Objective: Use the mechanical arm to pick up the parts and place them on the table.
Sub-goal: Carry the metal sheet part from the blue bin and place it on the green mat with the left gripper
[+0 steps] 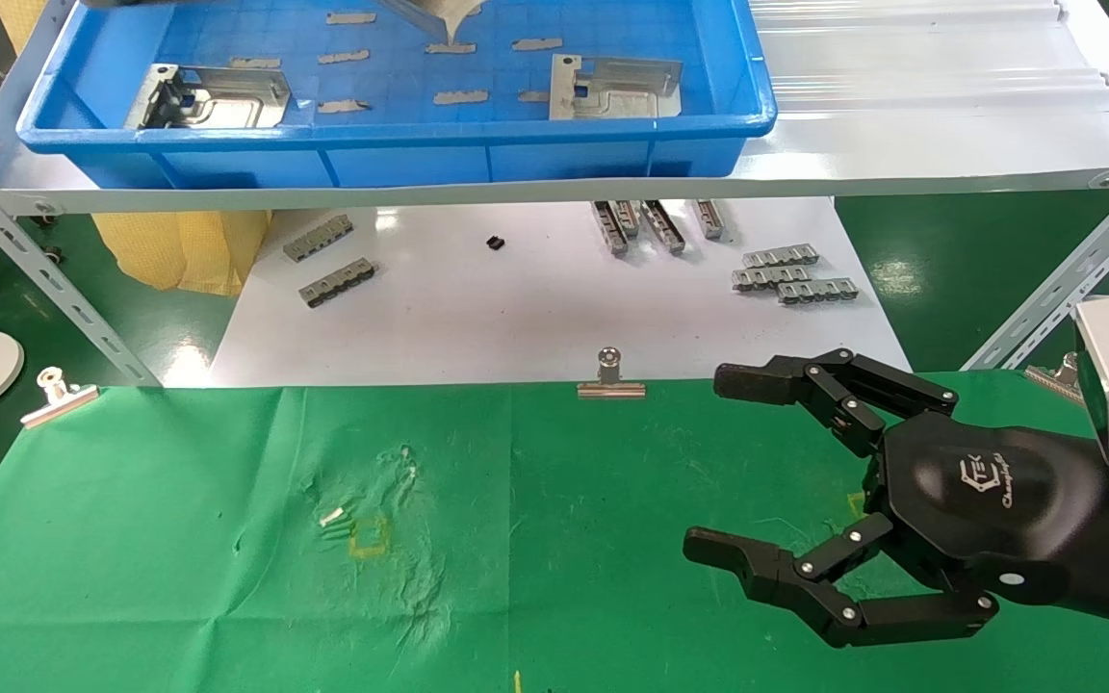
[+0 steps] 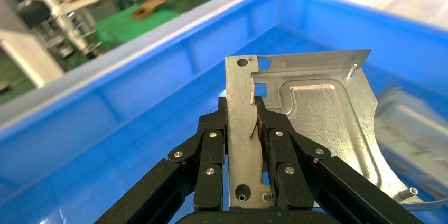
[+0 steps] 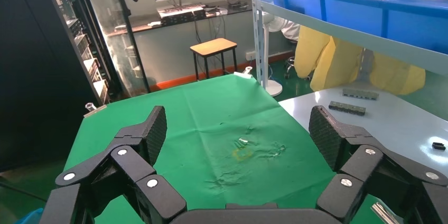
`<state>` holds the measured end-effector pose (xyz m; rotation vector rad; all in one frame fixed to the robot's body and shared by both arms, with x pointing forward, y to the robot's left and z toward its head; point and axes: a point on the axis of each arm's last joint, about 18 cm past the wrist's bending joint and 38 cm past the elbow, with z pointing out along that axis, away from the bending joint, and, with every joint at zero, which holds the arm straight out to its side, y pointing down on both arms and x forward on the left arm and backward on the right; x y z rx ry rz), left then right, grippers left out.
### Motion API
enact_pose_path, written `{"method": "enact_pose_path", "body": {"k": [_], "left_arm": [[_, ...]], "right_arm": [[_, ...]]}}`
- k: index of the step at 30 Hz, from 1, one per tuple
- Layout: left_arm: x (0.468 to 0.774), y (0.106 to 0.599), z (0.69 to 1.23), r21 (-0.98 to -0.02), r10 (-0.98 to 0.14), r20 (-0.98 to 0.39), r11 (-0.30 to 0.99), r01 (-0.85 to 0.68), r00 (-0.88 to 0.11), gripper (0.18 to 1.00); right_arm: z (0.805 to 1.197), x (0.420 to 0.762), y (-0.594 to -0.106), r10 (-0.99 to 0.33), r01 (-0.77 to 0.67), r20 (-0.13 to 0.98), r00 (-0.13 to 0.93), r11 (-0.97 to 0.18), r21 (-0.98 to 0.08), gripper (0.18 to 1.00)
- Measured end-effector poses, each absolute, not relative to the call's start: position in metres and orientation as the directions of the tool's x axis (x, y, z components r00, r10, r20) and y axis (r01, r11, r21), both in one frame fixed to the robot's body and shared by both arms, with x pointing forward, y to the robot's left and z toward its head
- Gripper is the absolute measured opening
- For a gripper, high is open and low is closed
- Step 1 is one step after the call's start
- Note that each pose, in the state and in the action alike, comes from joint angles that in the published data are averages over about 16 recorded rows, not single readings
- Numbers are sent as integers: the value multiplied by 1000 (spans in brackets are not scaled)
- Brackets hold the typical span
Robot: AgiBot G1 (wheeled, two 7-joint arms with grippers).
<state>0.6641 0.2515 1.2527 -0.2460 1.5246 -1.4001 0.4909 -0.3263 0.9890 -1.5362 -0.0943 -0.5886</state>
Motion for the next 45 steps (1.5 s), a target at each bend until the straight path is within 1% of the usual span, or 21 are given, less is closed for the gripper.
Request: {"method": "enact_pose_path", "body": {"k": [5, 11, 16, 20, 27, 33, 36, 45], "left_arm": [[638, 252, 1246, -807, -603, -574, 306, 504, -553, 273], [609, 253, 1224, -775, -444, -630, 303, 555, -637, 273], [593, 258, 1201, -742, -330, -670, 312, 593, -665, 273], [588, 265, 1174, -701, -250, -708, 363, 614, -660, 273], [592, 275, 1107, -608, -101, -743, 514, 605, -661, 273], [608, 287, 1046, -538, 0, -729, 619, 572, -685, 273], [619, 293, 1025, -516, 21, -720, 652, 555, -694, 273], [647, 305, 990, -499, 5, -714, 698, 514, -700, 273]], "right_arm": [[989, 491, -326, -299, 414, 416, 859, -73, -907, 1000], [989, 491, -326, -299, 414, 416, 859, -73, -907, 1000], [989, 491, -326, -299, 414, 416, 859, -73, -907, 1000], [989, 491, -326, -299, 414, 416, 859, -73, -907, 1000], [989, 491, -326, -299, 414, 416, 859, -73, -907, 1000], [989, 491, -326, -299, 414, 416, 859, -73, -907, 1000], [989, 491, -326, -299, 414, 416, 859, -73, -907, 1000], [989, 491, -326, -299, 414, 416, 859, -73, -907, 1000]]}}
